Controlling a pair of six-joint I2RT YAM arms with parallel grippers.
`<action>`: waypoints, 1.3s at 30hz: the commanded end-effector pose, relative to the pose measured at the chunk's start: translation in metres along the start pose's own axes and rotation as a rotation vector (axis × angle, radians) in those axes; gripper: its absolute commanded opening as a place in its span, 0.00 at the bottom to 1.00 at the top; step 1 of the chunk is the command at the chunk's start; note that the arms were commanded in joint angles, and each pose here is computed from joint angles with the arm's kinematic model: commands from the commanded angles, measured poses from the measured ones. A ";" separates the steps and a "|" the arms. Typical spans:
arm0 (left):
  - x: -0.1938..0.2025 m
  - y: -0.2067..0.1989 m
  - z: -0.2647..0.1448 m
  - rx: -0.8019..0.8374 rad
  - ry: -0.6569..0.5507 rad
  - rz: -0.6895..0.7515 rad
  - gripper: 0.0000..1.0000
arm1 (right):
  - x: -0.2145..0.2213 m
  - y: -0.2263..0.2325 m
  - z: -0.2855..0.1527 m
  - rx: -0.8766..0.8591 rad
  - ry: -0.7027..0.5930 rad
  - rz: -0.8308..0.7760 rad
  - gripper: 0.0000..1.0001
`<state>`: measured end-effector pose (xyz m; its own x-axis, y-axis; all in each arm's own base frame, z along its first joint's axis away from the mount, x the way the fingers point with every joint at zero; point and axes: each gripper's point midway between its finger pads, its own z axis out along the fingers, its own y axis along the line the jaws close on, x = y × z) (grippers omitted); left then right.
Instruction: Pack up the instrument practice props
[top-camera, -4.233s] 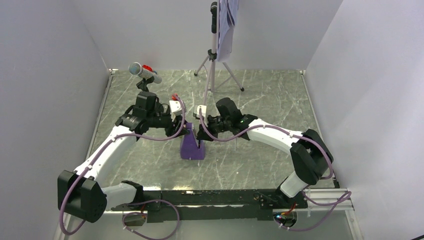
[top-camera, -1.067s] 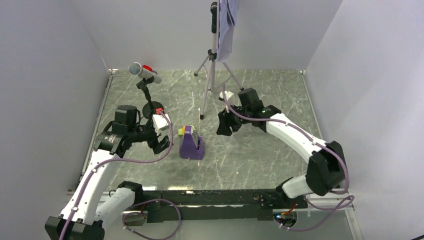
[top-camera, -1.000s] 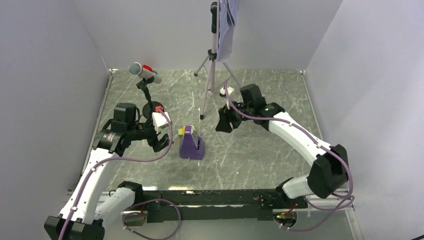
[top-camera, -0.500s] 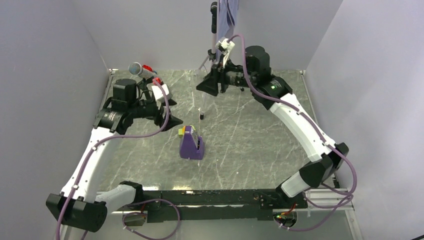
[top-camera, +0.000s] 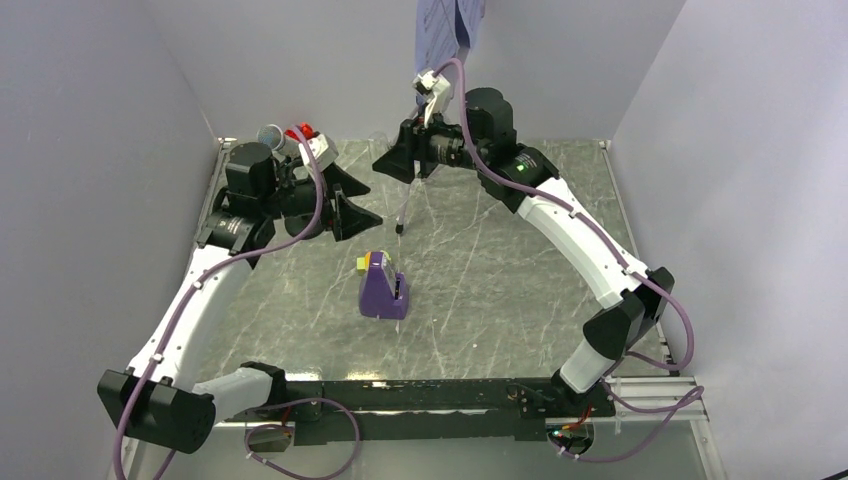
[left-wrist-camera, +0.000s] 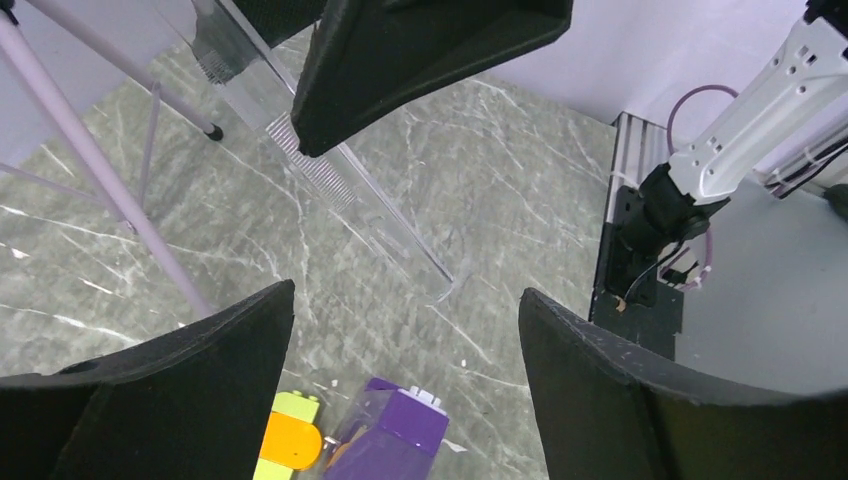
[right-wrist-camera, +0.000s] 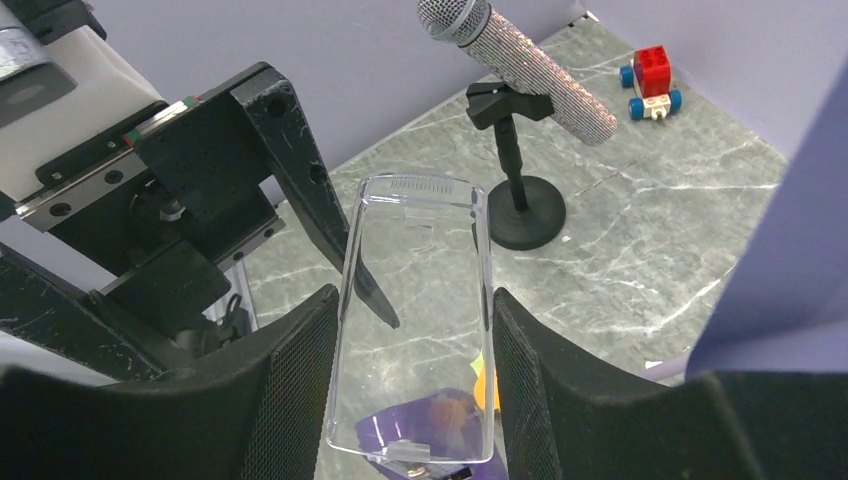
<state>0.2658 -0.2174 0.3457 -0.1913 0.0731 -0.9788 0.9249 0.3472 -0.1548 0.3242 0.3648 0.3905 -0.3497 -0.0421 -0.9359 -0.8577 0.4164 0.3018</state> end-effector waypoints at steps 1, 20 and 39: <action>-0.012 -0.009 0.006 0.058 -0.057 -0.072 0.86 | -0.003 -0.009 0.004 0.058 -0.010 0.065 0.00; 0.000 0.017 -0.001 -0.100 -0.064 -0.066 0.76 | 0.018 0.013 -0.022 0.018 0.025 0.051 0.00; 0.015 -0.005 0.002 0.014 -0.075 -0.183 0.91 | 0.025 -0.010 -0.030 0.195 0.020 0.172 0.00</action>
<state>0.2572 -0.2100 0.3165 -0.3463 -0.0383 -0.9373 0.8637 0.3769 -0.3345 0.3049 0.3431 0.3437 -0.4882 -0.0719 -0.8697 -0.7689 0.5069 0.3897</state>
